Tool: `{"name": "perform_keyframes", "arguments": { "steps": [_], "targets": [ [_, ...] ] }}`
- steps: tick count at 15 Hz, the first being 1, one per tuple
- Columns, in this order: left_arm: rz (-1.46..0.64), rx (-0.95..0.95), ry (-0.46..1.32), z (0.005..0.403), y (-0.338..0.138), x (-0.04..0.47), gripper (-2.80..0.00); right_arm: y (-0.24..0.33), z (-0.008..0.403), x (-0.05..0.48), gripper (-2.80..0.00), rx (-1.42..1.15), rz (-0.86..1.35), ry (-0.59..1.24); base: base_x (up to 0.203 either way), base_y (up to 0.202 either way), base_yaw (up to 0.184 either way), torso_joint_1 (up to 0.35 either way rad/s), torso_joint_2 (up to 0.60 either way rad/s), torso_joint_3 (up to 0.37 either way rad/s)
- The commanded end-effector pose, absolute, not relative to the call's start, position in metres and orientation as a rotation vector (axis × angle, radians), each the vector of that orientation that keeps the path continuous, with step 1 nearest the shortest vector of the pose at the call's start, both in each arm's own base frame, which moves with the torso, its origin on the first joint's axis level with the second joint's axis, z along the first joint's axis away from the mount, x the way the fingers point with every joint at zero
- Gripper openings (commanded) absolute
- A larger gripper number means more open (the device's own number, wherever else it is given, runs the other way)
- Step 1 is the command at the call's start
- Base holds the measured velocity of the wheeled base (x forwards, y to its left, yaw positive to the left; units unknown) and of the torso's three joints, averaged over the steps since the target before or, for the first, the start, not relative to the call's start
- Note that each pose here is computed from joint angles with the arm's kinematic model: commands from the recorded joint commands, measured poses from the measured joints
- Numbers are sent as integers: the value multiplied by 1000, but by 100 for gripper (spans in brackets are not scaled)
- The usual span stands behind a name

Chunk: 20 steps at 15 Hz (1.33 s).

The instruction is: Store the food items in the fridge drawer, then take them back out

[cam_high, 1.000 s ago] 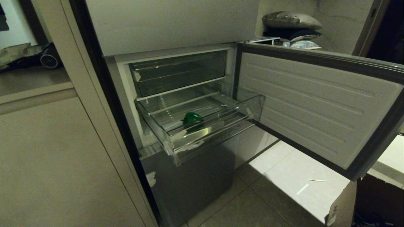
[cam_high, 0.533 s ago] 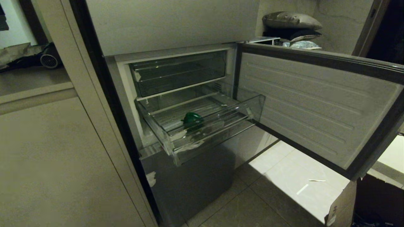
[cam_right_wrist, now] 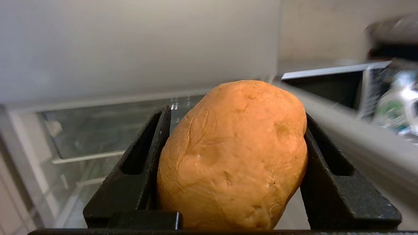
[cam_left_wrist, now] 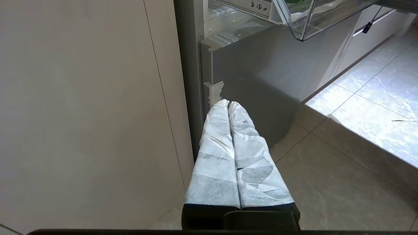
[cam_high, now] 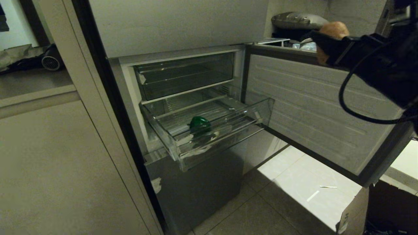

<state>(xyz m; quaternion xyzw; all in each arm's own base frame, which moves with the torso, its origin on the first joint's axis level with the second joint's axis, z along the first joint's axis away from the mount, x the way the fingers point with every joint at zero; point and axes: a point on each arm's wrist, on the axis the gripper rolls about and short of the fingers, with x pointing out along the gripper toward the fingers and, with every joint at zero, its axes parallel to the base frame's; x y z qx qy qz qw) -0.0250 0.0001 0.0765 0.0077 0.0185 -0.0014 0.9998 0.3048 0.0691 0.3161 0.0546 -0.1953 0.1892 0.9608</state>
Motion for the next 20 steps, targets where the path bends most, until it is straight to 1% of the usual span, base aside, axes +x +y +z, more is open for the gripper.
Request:
{"name": "perform_keyframes", "arguments": {
  "steps": [1, 4, 6, 9, 12, 19, 20],
  "targets": [
    [-2, 15, 38, 77, 0, -25, -280, 91, 263, 364, -280, 125, 409, -283, 0, 0, 0, 0, 0, 0],
    [-3, 15, 38, 77, 0, -25, -280, 116, 259, 395, -280, 195, 467, -314, 0, 0, 0, 0, 0, 0],
    [-3, 15, 40, 76, 0, -25, -280, 137, 246, 414, -280, 208, 528, -306, 0, 0, 0, 0, 0, 0],
    [-3, 15, 38, 77, 0, -25, -280, 168, 230, 421, -280, 198, 680, -283, 0, 0, 0, 0, 0, 0],
    [-3, 15, 38, 77, 0, -25, -280, 186, 220, 429, -280, 200, 701, -280, 0, 0, 0, 0, 0, 0],
    [-3, 15, 38, 77, 0, -25, -280, 196, 199, 459, -280, 159, 667, -322, 0, 0, 0, 0, 0, 0],
    [-2, 15, 40, 76, 0, -25, -280, 197, 198, 462, 0, 156, 664, -326, 0, 0, 0, 0, 0, 0]
  ]
}}
